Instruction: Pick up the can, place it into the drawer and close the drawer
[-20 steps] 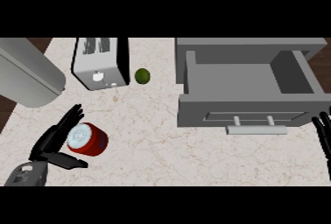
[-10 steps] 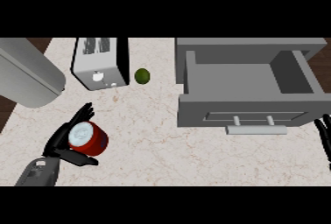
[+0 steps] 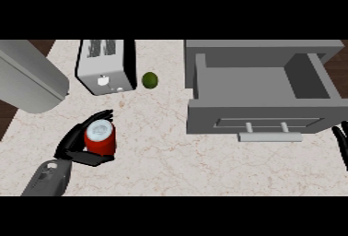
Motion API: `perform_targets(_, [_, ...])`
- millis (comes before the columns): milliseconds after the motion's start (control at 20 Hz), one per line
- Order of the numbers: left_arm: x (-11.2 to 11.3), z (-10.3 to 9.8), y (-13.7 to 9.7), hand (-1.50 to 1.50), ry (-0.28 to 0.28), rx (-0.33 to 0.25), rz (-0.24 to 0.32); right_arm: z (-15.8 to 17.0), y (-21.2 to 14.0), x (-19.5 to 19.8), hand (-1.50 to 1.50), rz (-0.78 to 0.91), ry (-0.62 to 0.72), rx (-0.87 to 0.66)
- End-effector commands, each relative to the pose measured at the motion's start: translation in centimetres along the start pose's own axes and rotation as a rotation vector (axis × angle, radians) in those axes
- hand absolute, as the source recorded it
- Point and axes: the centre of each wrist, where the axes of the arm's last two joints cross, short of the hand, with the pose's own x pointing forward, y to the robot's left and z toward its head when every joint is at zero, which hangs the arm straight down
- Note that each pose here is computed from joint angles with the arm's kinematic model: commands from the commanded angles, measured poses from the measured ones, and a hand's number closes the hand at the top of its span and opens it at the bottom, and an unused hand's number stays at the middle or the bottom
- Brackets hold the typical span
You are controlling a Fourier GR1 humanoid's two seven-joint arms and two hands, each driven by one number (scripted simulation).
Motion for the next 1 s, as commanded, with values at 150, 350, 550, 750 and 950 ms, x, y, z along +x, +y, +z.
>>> perform_targets(150, [-0.2, -0.7, -1.2, 1.50, -0.032, -0.042, 0.057, 1.3, -2.4, 0.8, -1.50, -0.013, -0.002, 0.009])
perform_targets(350, [0.5, -1.4, -3.0, 1.50, -0.043, -0.088, 0.112, 0.3, 0.4, 1.6, -1.50, -0.005, -0.006, -0.016])
perform_targets(550, [3.6, -2.9, -2.8, 1.50, -0.084, -0.100, 0.109, 1.6, 0.0, -0.8, -1.50, -0.023, 0.001, -0.005])
perform_targets(750, [4.3, -1.2, -2.4, 1.50, -0.110, 0.062, 0.132, 1.0, 0.7, 1.4, -1.50, -0.010, 0.000, -0.012])
perform_targets(950, [4.0, -2.5, -3.0, 1.50, -0.103, 0.462, 0.133, 0.5, -0.3, 1.4, -1.50, 0.001, -0.017, -0.021])
